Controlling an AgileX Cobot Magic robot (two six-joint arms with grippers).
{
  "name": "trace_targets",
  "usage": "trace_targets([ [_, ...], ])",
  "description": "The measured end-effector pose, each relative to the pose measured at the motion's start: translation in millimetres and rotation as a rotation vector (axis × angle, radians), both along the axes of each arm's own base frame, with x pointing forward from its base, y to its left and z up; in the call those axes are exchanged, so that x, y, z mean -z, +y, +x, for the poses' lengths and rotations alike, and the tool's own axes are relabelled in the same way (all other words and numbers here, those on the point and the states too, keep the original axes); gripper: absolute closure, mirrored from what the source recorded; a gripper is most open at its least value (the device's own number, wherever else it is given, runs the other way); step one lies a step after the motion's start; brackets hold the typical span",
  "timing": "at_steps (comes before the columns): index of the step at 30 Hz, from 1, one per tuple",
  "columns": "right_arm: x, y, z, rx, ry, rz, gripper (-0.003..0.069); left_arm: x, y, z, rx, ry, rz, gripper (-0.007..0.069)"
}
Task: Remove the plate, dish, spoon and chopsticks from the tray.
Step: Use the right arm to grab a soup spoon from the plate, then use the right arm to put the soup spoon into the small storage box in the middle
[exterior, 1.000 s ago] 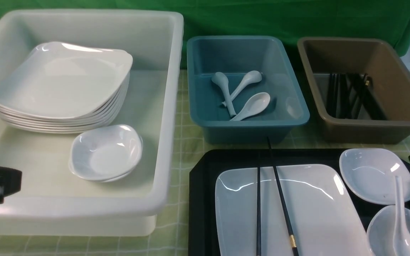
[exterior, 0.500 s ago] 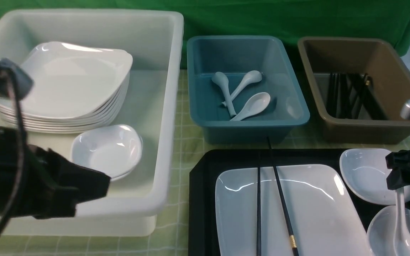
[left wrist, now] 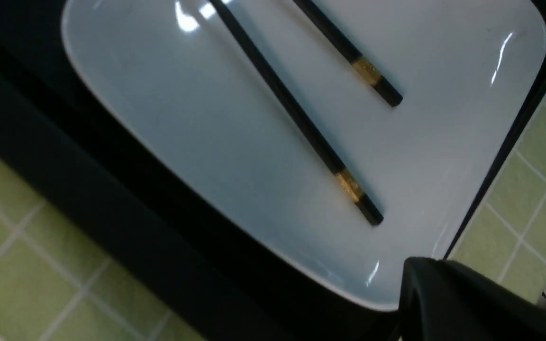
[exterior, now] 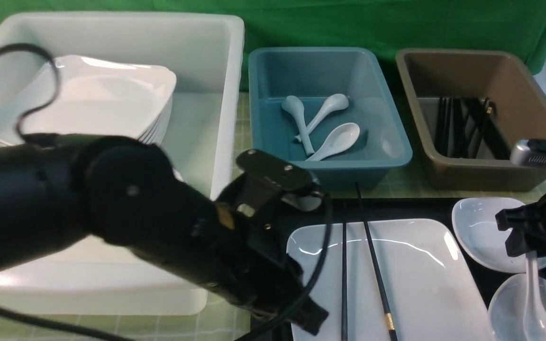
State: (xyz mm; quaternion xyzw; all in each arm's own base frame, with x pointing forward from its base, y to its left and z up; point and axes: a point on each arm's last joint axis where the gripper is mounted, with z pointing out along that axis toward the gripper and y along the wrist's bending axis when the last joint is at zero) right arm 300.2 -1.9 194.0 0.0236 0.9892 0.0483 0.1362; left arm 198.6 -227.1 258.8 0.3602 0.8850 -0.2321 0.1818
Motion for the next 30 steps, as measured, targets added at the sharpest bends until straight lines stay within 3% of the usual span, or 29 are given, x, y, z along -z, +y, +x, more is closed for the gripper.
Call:
trace_targets([
  [2,0.0,-0.1,0.0,-0.002,0.0,-0.001,0.0508,3.9,-11.9,9.5,0.02,-0.001,0.006,0.0624],
  [9,-9.4,0.0,-1.8,-0.003,-0.032,-0.003,0.0501,8.5,-32.4,31.1,0.085,-0.072,0.004,0.0624],
  [19,-82.8,5.4,-3.6,0.016,-0.283,0.059,0.0501,5.4,-40.5,45.0,0.154,-0.248,-0.016,0.0624],
  [25,-137.9,40.1,20.9,-0.098,-0.497,0.204,0.0501,-36.7,-30.5,59.6,0.016,-0.411,-0.129,0.0624],
  [26,-155.8,59.7,34.2,-0.15,-0.573,0.234,0.0501,-56.5,-17.3,66.0,-0.071,-0.434,-0.181,0.0624],
  [30,-168.2,99.8,67.6,-0.229,-0.655,0.276,0.0501,-84.4,15.8,71.8,-0.211,-0.442,-0.24,0.0623],
])
